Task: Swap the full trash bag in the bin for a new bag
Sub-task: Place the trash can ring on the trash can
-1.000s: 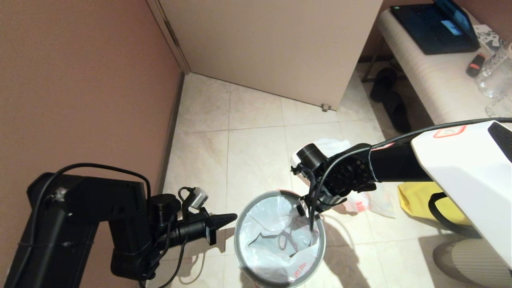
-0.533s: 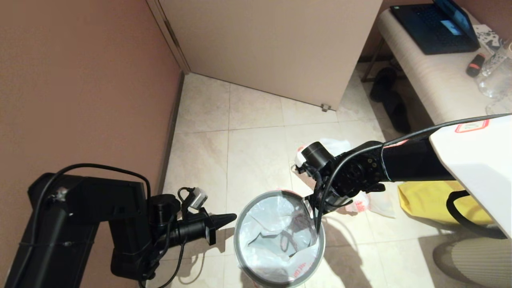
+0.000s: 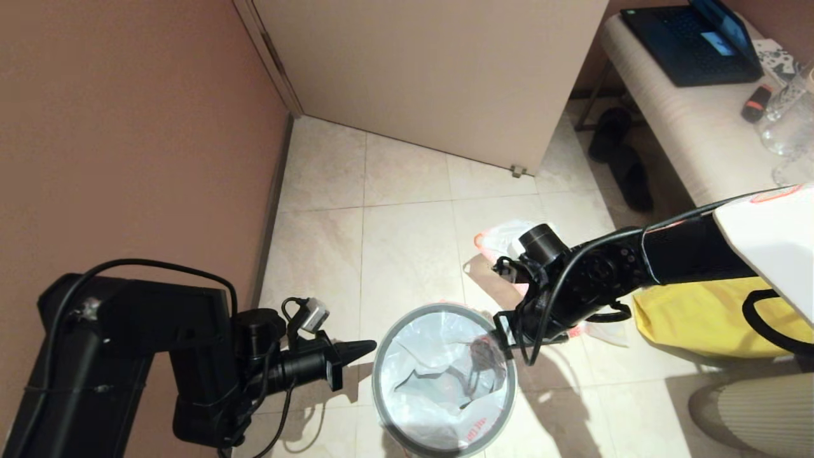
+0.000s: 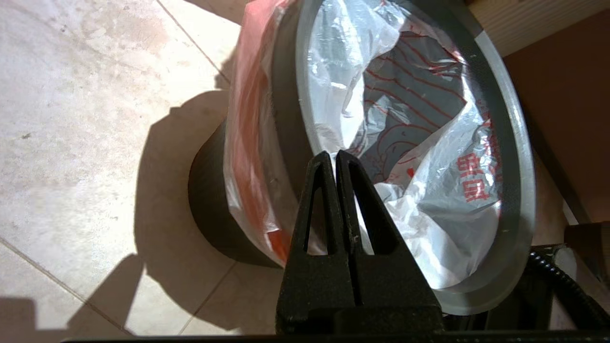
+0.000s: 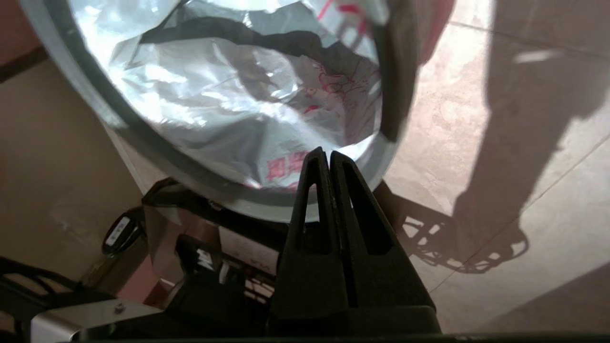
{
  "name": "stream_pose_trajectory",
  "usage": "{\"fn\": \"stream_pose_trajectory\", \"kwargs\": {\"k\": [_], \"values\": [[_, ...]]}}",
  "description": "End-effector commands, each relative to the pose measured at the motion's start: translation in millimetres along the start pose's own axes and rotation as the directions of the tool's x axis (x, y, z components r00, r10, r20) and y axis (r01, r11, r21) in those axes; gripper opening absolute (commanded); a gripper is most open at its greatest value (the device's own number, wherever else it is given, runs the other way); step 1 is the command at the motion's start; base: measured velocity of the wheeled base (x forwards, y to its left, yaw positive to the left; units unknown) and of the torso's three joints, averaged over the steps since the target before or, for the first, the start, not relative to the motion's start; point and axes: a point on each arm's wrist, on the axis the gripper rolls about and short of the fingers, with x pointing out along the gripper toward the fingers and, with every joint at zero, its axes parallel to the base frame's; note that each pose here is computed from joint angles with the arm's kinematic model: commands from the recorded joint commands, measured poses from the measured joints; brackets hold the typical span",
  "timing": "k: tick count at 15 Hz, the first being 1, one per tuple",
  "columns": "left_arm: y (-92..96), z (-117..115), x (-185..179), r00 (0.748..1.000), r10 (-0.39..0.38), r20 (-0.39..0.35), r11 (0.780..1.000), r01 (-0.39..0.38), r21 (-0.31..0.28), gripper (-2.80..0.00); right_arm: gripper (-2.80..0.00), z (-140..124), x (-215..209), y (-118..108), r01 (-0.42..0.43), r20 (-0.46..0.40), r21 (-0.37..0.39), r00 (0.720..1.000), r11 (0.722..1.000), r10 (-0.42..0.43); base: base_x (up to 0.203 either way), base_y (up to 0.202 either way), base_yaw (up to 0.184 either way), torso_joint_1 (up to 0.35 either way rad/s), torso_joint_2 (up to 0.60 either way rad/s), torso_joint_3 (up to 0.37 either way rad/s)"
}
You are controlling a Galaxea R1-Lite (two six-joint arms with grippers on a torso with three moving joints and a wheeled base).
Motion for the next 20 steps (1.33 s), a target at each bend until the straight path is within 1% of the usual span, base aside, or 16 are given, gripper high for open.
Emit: {"fn": "stream_pose_trajectory", "kwargs": {"k": [1,2,4,6,8,10,12,15,18,20], "values": [[-8.3,9,1,0.999,-0.023,0.030,0.999,0.022,0.040,-2.80,-2.80,-9,16,-28,-0.018,-0.023,0.033,1.000,0.999,0.019,0.000,0.000,0.000,0.000,0.00,0.000],[-10.3,7,2,0.999,-0.031,0.024,0.999,0.030,0.036,-2.80,-2.80,-14,21,-35,-0.035,-0.042,0.037,0.998,0.999,0.037,0.000,0.000,0.000,0.000,0.00,0.000],[-12.8,3,5,0.999,-0.043,0.011,0.999,0.043,0.031,-2.80,-2.80,-23,32,-42,-0.025,-0.088,0.047,0.996,0.999,0.029,0.000,0.000,0.000,0.000,0.00,0.000],[-15.0,3,5,0.999,-0.047,0.009,0.999,0.047,0.027,-2.80,-2.80,-24,39,-44,-0.022,-0.098,0.052,0.995,0.998,0.027,0.000,0.000,0.000,0.000,0.00,0.000],[-15.5,-1,7,0.999,-0.049,0.000,0.999,0.049,0.023,-2.80,-2.80,-23,42,-42,-0.032,-0.085,0.043,0.996,0.999,0.035,0.000,0.000,0.000,0.000,0.00,0.000],[-12.1,-9,10,0.999,-0.047,-0.012,0.999,0.047,0.013,-2.80,-2.80,-24,45,-42,-0.036,-0.093,0.043,0.995,0.998,0.040,0.000,0.000,0.000,0.000,0.00,0.000],[-10.1,-10,11,0.999,-0.045,-0.010,0.999,0.046,0.013,-2.80,-2.80,-25,51,-43,-0.036,-0.100,0.044,0.994,0.998,0.040,0.000,0.000,0.000,0.000,0.00,0.000],[-7.8,-19,14,0.999,-0.044,-0.027,0.999,0.044,0.000,-2.80,-2.80,-23,58,-45,-0.043,-0.072,0.042,0.996,0.998,0.046,0.000,0.000,0.000,0.000,0.00,0.000],[-6.2,-24,17,0.999,-0.043,-0.033,0.999,0.043,-0.004,-2.80,-2.80,-21,57,-46,-0.043,-0.066,0.045,0.997,0.998,0.045,0.000,0.000,0.000,0.000,0.00,0.000],[-5.3,-26,18,0.998,-0.042,-0.036,0.999,0.042,0.004,-2.80,-2.80,-21,58,-46,-0.045,-0.058,0.041,0.997,0.998,0.048,0.000,0.000,0.000,0.000,0.00,0.000]]}}
